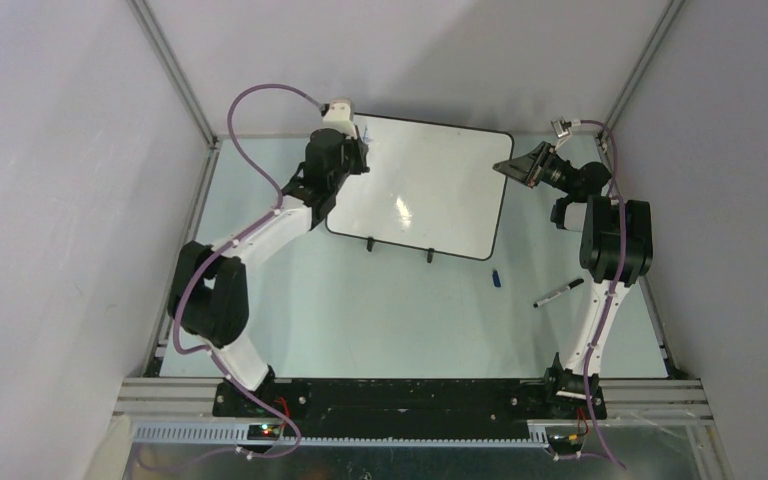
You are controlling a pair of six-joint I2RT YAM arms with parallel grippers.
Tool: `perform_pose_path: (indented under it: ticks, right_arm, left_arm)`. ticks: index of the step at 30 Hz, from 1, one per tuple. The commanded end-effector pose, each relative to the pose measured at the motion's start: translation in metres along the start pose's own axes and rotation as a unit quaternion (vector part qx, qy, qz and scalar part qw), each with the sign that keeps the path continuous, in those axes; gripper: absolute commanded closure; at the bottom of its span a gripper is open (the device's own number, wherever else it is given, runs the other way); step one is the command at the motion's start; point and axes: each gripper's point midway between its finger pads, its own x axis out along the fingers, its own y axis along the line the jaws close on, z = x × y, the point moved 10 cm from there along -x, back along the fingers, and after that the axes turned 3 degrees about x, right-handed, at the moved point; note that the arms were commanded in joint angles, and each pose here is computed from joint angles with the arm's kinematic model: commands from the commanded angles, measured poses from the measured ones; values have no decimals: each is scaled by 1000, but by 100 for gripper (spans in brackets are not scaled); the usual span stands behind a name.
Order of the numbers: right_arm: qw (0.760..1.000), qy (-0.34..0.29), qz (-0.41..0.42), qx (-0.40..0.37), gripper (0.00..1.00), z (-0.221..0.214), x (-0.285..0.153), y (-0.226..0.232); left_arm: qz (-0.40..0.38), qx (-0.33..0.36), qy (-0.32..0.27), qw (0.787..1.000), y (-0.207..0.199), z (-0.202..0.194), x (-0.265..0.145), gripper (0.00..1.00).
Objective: Write a sentence on the whiteboard
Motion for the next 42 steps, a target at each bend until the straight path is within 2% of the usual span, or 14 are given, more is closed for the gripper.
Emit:
perform_pose_path:
  ticks: [1,42]
  right_arm:
    - [999,-9,14,-32,100,18,0,26]
    - [999,-7,14,-33,100,19,-1,27]
  left_arm:
    - [-2,9,-21,1000,-6,16,3,100]
    - [-17,10,-3,1000,-8,11,5,100]
